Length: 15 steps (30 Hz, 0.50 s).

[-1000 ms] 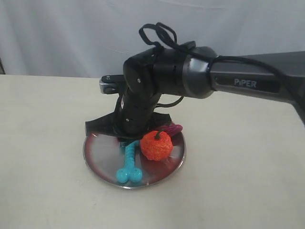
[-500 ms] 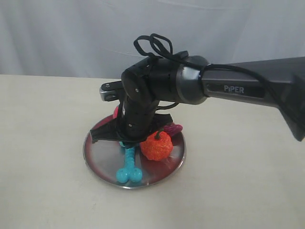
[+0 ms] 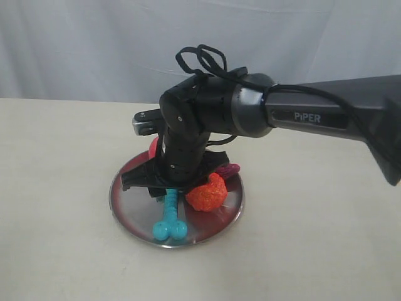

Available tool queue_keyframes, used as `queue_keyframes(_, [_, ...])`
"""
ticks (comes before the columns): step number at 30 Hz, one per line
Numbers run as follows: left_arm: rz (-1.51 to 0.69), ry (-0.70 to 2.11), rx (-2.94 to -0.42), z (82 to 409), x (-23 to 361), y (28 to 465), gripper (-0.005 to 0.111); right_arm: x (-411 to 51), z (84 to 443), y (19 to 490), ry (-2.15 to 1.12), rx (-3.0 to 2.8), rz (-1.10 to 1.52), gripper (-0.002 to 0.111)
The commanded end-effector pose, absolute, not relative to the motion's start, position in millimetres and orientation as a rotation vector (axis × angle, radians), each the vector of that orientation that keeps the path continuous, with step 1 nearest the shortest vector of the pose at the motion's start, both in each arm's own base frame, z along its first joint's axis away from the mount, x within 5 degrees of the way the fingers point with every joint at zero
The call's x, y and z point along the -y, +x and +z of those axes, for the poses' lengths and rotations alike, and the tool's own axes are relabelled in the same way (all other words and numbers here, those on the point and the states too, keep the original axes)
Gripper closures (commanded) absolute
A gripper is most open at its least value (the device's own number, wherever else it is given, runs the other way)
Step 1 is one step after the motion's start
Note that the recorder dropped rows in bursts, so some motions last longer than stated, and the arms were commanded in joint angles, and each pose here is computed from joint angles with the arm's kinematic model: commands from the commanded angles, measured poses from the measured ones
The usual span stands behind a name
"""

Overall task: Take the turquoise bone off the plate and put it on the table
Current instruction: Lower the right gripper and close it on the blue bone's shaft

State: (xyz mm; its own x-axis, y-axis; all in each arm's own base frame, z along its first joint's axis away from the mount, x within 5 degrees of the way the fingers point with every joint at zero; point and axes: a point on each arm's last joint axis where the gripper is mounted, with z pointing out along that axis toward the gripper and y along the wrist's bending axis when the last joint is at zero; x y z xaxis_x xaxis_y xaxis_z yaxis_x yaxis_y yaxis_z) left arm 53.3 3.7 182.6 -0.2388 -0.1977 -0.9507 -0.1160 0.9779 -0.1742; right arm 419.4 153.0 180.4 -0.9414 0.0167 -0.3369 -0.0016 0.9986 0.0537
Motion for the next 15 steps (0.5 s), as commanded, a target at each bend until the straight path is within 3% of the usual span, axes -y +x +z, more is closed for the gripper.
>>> queue_keyframes(1, [-0.077,-0.236,-1.811,182.3,-3.9,53.4,0.107,-154.3,182.0,421.7,0.012,-2.777,0.084,0.059])
queue_keyframes(15, [-0.077,-0.236,-1.811,182.3,-3.9,53.4,0.107,-156.8,153.2,429.5,0.026,-2.782,0.078,0.059])
